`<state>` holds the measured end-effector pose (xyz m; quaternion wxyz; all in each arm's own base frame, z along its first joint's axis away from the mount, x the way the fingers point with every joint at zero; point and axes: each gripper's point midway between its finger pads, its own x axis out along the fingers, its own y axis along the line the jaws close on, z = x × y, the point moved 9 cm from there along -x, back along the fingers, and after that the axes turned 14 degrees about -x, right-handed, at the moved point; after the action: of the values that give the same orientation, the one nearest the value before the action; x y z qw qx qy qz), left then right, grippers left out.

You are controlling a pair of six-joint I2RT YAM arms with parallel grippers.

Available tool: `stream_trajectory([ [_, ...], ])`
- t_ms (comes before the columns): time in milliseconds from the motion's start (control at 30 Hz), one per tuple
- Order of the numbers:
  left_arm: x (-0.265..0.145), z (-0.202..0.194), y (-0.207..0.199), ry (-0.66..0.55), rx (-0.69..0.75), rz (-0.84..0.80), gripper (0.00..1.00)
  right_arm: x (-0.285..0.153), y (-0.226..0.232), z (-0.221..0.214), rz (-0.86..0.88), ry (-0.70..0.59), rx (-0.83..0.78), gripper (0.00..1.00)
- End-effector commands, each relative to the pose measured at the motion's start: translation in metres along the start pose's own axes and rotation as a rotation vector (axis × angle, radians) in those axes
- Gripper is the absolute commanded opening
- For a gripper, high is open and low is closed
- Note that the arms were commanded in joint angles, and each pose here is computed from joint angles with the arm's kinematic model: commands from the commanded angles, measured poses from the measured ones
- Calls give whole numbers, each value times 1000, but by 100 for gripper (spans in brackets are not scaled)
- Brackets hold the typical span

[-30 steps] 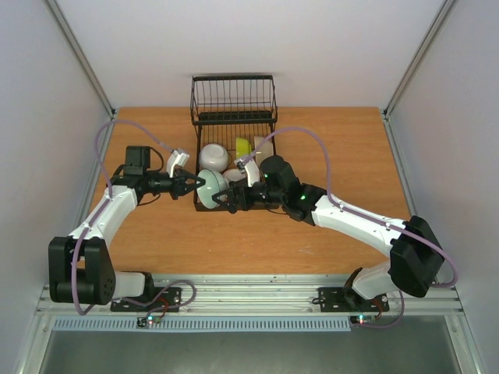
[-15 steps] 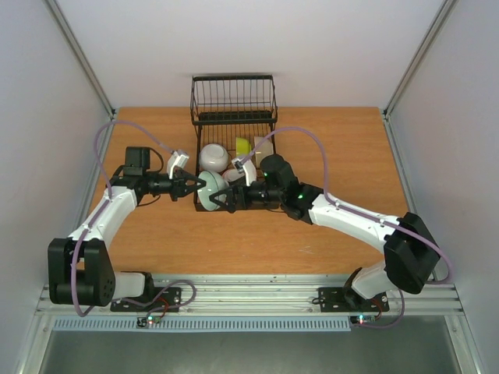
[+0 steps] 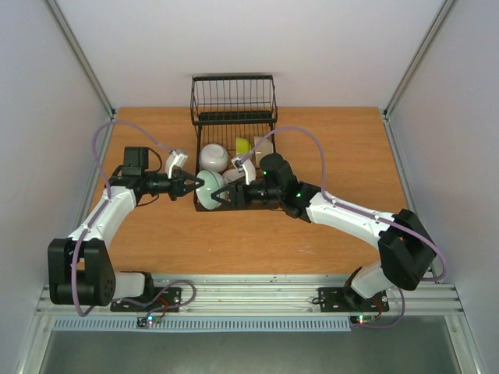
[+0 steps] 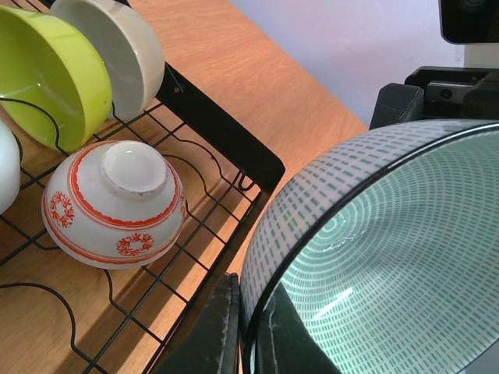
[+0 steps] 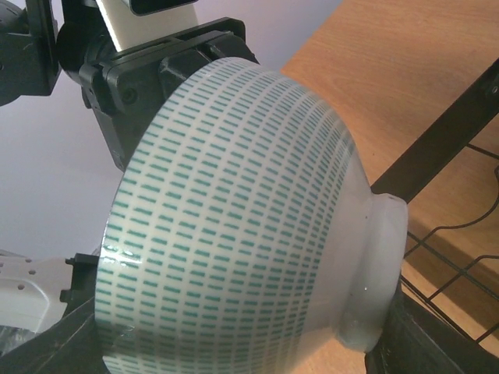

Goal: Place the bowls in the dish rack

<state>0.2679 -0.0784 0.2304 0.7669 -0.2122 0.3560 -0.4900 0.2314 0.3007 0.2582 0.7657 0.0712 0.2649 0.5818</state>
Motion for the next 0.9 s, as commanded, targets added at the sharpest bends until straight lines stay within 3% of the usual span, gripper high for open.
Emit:
stream_trajectory([
  [0, -2, 7, -10, -21, 42, -68, 0, -2, 13, 10, 93, -52, -62, 1],
  [267, -1, 9, -6, -23, 27, -45, 4, -12, 10, 10, -15, -74, -71, 1],
  [700, 0, 11, -2, -24, 8, -25, 53, -28, -4, 13, -301, -23, -95, 1],
  [867, -1, 12, 1, -49, 15, 31, 60, -29, -17, 13, -468, 61, -93, 1],
])
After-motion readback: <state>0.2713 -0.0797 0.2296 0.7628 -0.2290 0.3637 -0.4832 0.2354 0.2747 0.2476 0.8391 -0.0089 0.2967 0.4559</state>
